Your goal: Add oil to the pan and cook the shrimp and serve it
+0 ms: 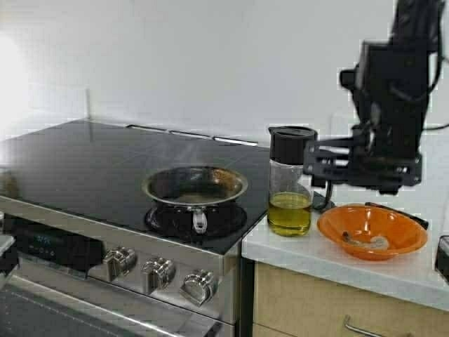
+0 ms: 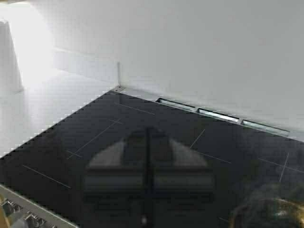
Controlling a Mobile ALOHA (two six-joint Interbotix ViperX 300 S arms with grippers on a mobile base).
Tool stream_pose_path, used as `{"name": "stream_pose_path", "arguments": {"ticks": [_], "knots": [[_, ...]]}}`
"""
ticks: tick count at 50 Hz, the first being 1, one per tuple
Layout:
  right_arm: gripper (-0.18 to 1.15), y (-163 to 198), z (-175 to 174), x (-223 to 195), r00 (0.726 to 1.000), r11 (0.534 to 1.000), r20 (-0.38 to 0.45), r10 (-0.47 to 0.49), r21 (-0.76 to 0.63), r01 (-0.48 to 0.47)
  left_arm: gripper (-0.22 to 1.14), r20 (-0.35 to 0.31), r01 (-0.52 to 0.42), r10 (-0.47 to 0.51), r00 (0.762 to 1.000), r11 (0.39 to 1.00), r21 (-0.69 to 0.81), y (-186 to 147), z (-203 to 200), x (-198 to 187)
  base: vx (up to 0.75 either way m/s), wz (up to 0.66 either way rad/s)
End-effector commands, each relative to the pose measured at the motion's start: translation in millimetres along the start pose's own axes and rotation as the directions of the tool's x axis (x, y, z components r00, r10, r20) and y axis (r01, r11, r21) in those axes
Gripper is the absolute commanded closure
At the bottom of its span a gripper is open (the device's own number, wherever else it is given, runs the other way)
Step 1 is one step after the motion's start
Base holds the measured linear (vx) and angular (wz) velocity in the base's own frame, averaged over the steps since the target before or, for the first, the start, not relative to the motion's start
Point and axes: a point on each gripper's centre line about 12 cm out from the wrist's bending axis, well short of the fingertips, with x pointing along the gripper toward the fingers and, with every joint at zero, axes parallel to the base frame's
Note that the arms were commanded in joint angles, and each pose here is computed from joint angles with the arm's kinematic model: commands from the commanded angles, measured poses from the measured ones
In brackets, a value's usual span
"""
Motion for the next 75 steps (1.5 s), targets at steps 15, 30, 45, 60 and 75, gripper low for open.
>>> {"name": "stream_pose_path", "arguments": {"ticks": [15,30,45,60,75], "knots": [[-0.05,6.4,-4.3,26.0,0.995,0.999,0.080,-0.052,0.015,0.051,0.89,0.002,-0.002,0.002,1.000,1.000,-0.003,0.4,0.2,0.8,0.00,0.00],[-0.05,-4.9,-1.9,44.3,0.990,0.995,0.096,-0.099,0.038,0.096,0.89,0.000,-0.002,0.002,1.000,1.000,-0.004,0.4,-0.4,0.7,0.00,0.00],[-0.05,-6.4,3.9,60.0,0.996,0.998,0.076,-0.051,0.024,0.049,0.89,-0.003,-0.002,0.002,1.000,1.000,-0.004,0.4,-1.6,0.4,0.00,0.00],[-0.05,-7.4,0.9,74.4,0.995,0.998,0.074,-0.063,0.028,0.061,0.89,-0.003,-0.002,0.002,1.000,1.000,-0.003,0.4,-1.6,0.4,0.00,0.00],[-0.05,-9.7,1.9,89.5,0.995,0.998,0.076,-0.059,0.029,0.057,0.89,-0.005,-0.002,0.002,1.000,1.000,-0.004,0.4,-2.3,0.3,0.00,0.00]]}}
